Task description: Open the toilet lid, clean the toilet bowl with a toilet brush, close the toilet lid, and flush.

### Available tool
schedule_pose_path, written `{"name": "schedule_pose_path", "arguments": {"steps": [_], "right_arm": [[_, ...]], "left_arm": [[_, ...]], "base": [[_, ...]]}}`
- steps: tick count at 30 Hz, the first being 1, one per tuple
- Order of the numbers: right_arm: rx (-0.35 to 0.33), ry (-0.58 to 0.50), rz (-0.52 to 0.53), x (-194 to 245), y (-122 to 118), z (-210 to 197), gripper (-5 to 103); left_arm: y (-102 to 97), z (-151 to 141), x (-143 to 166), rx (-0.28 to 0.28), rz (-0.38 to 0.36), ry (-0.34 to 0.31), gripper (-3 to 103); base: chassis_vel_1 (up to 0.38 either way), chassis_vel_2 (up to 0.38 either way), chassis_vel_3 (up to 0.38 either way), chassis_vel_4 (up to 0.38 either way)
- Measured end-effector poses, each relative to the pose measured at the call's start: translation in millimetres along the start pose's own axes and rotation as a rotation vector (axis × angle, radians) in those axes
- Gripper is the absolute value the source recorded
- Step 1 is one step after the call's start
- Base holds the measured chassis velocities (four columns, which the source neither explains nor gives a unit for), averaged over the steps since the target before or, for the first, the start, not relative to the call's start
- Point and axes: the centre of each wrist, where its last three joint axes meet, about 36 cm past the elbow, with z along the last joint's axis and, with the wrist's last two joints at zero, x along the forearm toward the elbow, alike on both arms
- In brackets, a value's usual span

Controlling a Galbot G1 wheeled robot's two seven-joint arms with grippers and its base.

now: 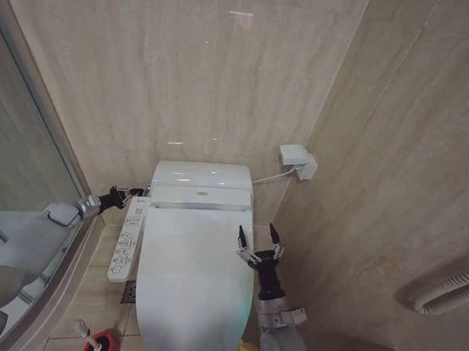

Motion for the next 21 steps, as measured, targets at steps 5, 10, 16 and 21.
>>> {"name": "schedule_pose_path", "arguments": {"steps": [5, 10, 16, 21], "right_arm": [[0.000, 0.001, 0.001, 2.0, 0.3, -0.6, 100], [0.000, -0.001, 0.002, 2.3, 0.8, -1.2, 100], [0.003, -0.001, 0.006, 4.5, -0.6, -2.2, 100], [0.009, -0.002, 0.009, 5.7, -3.2, -2.9, 100]], "left_arm": [[-2.1, 2.4, -0.8, -0.006, -0.004, 0.016, 0], [-6.7, 3.1, -4.5, -0.001, 0.000, 0.020, 0], [-11.6, 3.4, -11.1, -0.004, 0.016, 0.041, 0], [-14.3, 2.3, -15.2, -0.005, 0.002, 0.048, 0]], "base": [[0.000, 0.000, 0.000, 0.000], [0.000, 0.000, 0.000, 0.000], [0.000, 0.000, 0.000, 0.000], [0.000, 0.000, 0.000, 0.000]]}}
